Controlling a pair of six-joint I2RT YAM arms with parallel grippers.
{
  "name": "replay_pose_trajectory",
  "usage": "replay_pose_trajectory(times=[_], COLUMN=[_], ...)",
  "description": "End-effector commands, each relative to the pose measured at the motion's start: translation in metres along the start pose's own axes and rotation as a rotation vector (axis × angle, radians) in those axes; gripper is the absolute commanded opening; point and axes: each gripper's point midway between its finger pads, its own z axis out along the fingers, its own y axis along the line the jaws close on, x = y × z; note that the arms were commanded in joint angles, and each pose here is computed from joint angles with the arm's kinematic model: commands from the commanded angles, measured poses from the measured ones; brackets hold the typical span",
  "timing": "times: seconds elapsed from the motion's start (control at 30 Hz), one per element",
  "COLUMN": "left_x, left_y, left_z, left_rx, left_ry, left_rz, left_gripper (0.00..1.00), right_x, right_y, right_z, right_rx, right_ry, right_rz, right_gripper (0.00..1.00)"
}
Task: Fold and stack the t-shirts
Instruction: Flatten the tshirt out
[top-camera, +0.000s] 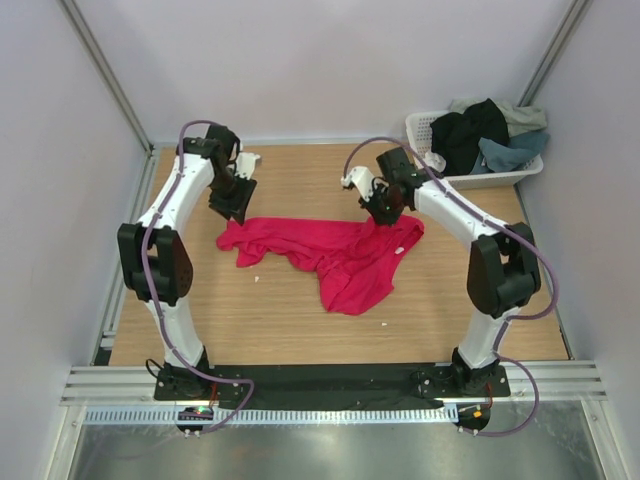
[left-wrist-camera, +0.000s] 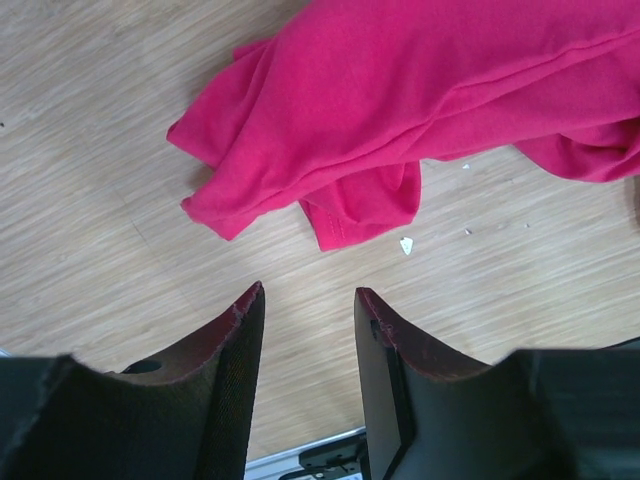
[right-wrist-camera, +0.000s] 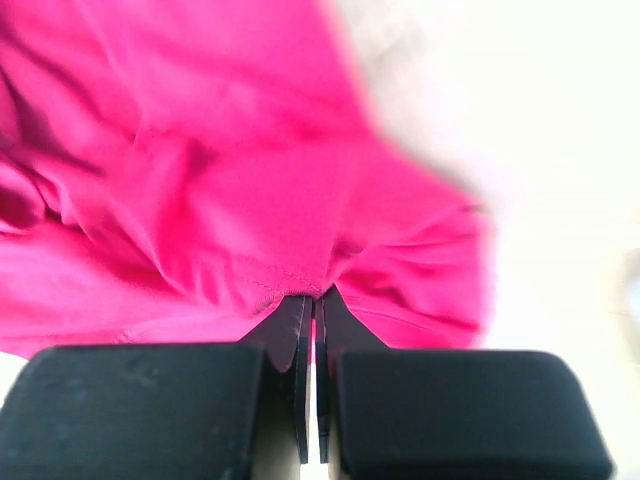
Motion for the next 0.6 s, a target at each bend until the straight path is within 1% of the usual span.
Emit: replay_pose_trajectory(times=[0.0,0.07,0.1,0.13,0.17,0.27,0.4,0.47,0.57], left_x=[-0.011,-0.018,-0.020,-0.017,-0.022,-0.020,-0.016,-0.013,-0.008], left_y=[0.012,0.017,0.021,0.022,0.025,0.032,0.049,0.053,0.054], left_z=[0.013,0.018,0.022,0.030,0.035,0.053,0.063,0.069,0.085], left_rx=[-0.022,-0.028,-0.031,-0.024,-0.027,-0.022,-0.034,-0.029,-0.022], left_ry=[-0.016,-0.031,-0.039,-0.032,-0.052,-0.053,-0.072,-0.052,-0.016], left_rz=[0.021,0.019,0.008,0.001,-0.005,-0.041,-0.123,-0.150,-0.153], left_gripper=[0.43,0.43,0.44,0.44,0.45,0.45,0.45,0.45,0.45], right_x=[-0.053,-0.062,-0.061,-0.065,-0.066,-0.070,-0.075,-0.076,-0.076], right_y=[-0.027,-0.034,-0.035,-0.038,-0.040,-0.046,-0.060,-0.061,-0.059], right_z=[-0.068,-0.079,-0.081,-0.084,-0.080,-0.077,-0.064,-0.062,-0.050], right_rx=[0.148,0.177,0.183,0.190,0.189,0.204,0.221,0.215,0.193], right_ry=[-0.171,-0.190,-0.178,-0.183,-0.175,-0.166,-0.140,-0.137,-0.131], right_rz=[-0.037,-0.044,-0.038,-0.029,-0.025,-0.020,-0.022,-0.021,-0.031], right_gripper=[0.01,0.01,0.01,0.01,0.01,0.01,0.01,0.01,0.01])
